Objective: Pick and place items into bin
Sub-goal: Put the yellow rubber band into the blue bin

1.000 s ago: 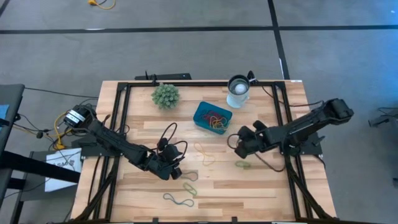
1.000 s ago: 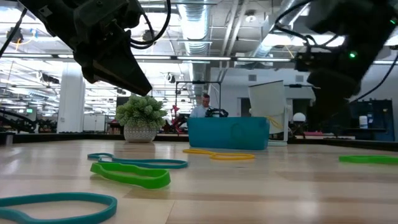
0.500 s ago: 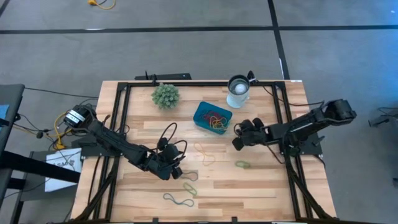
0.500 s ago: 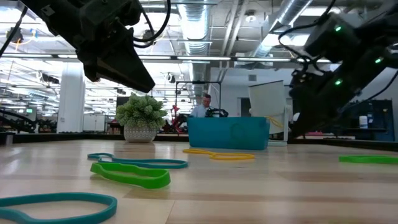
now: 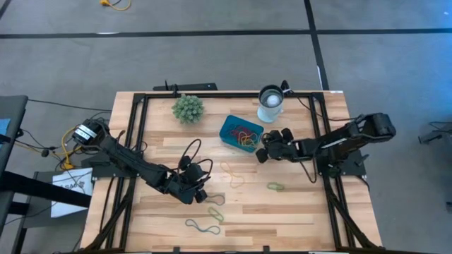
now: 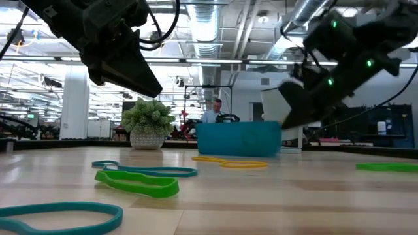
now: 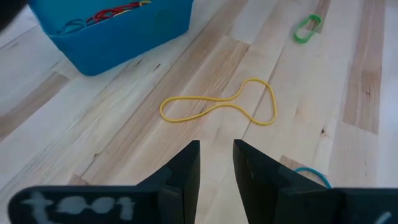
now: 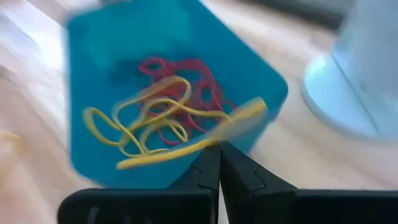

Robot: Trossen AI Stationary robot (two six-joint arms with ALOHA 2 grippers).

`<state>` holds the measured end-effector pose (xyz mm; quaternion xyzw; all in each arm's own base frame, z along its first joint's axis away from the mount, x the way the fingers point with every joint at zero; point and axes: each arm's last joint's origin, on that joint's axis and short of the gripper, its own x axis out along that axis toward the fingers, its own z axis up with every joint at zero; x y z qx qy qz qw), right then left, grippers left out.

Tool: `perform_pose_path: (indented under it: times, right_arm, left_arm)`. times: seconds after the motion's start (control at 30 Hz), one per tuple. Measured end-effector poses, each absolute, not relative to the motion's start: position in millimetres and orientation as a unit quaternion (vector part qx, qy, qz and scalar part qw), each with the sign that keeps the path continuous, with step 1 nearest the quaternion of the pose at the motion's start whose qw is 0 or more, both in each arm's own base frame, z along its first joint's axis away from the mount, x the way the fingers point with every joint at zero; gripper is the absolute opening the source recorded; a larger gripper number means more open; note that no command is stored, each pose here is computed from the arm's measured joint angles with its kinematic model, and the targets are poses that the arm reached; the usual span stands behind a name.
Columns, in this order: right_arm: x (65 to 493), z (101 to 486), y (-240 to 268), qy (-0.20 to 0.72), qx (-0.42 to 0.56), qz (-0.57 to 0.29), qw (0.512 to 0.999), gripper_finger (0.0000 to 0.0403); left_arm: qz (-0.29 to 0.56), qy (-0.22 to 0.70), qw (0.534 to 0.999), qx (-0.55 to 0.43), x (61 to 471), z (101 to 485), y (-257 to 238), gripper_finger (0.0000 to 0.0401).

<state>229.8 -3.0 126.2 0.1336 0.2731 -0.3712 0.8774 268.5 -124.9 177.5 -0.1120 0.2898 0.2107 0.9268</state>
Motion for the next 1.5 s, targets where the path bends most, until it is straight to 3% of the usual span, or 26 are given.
perform_pose_path:
  times: [0.33, 0.57, 0.93, 1.17, 1.5]
  right_arm:
    - [252.6, 187.4, 11.0, 0.193, 0.062, -0.347, 0.916, 0.0000]
    - [259.3, 203.8, 33.0, 0.183, 0.045, -0.301, 0.935, 0.0000]
    - [201.1, 251.4, 96.2, 0.135, 0.041, -0.177, 0.974, 0.0000]
    - [161.1, 241.8, 113.4, 0.187, 0.099, -0.159, 0.964, 0.0000]
    - [149.7, 215.5, 135.2, 0.224, 0.111, -0.170, 0.953, 0.0000]
  left_arm:
    - [0.211, 0.290, 0.927, -0.112, 268.5, 177.5, -124.9, 0.0084]
    - [0.211, 0.289, 0.927, -0.113, 268.6, 177.6, -124.8, 0.0084]
    - [0.184, 0.250, 0.943, -0.124, 280.6, 180.2, -128.9, 0.0084]
    - [0.056, 0.172, 0.978, -0.105, 326.8, 153.9, -137.3, 0.0084]
    - [0.075, 0.264, 0.956, -0.104, 382.0, 109.4, -121.7, 0.0084]
